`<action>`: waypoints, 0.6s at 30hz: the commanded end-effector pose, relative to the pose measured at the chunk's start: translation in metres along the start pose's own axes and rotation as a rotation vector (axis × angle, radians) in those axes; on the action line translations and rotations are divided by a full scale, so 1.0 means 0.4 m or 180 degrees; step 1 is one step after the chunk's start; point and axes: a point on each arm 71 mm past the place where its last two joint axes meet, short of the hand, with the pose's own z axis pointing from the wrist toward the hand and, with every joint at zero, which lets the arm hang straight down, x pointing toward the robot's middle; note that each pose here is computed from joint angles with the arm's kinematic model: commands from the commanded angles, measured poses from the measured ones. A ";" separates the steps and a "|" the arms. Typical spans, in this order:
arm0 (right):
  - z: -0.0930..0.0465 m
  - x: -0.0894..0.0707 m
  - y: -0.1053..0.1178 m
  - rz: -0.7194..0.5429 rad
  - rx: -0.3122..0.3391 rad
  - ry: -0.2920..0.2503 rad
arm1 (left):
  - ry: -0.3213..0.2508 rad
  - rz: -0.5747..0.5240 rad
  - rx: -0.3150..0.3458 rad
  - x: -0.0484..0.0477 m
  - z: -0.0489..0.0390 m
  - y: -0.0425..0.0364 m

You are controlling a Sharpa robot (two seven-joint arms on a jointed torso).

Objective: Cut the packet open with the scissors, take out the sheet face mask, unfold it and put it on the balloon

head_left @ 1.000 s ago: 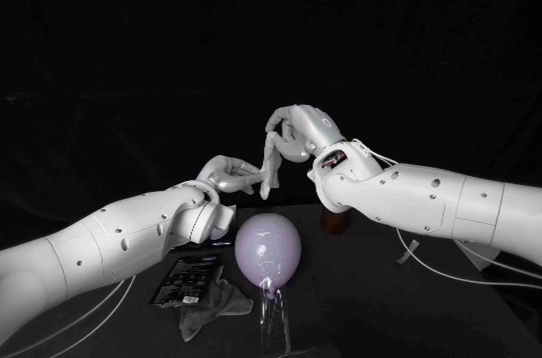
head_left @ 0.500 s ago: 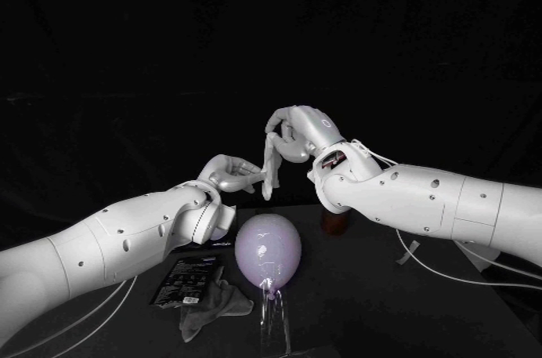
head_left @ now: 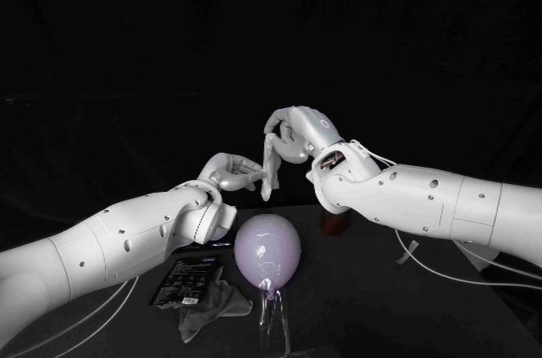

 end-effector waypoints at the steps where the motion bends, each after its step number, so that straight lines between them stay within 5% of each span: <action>1: 0.001 0.000 0.003 -0.0023 -0.0031 0.0022 | -0.0004 -0.0032 0.0053 0.005 0.001 -0.008; 18: -0.004 -0.006 -0.007 -0.0036 -0.0003 0.0019 | -0.0155 -0.0051 0.0008 -0.015 0.006 0.001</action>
